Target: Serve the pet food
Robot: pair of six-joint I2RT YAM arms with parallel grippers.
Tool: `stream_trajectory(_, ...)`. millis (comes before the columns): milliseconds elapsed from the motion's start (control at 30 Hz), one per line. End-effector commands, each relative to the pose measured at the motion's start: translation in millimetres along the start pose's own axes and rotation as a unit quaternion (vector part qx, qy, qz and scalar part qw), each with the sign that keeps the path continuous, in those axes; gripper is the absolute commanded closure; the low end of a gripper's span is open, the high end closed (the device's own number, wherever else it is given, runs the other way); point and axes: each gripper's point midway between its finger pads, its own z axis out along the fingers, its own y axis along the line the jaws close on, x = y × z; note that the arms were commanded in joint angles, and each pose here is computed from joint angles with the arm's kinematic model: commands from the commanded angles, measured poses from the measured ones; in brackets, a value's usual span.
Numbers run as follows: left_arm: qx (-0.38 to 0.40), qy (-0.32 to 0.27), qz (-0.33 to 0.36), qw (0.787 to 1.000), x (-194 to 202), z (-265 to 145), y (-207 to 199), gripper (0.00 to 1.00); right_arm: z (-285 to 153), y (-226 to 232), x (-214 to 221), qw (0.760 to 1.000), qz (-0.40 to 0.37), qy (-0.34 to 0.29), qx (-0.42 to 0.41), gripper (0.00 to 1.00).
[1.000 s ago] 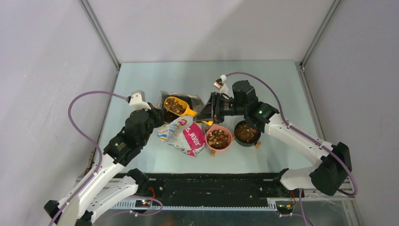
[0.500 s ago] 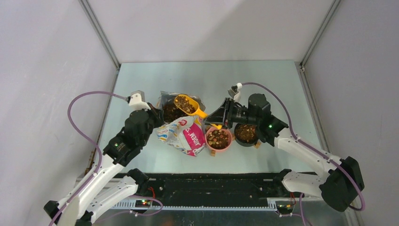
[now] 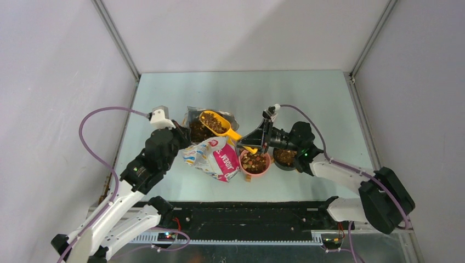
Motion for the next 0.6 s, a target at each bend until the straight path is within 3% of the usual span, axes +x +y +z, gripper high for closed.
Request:
stream_trajectory(0,0.003,0.008,0.011,1.000,6,-1,2,1.00,-7,44,9,0.992,-0.035,0.026,-0.121,1.00)
stream_trajectory(567,0.002,0.010,0.012,1.000,6,0,2,1.00,-20,35,-4,0.996,-0.075,-0.048,-0.029,1.00)
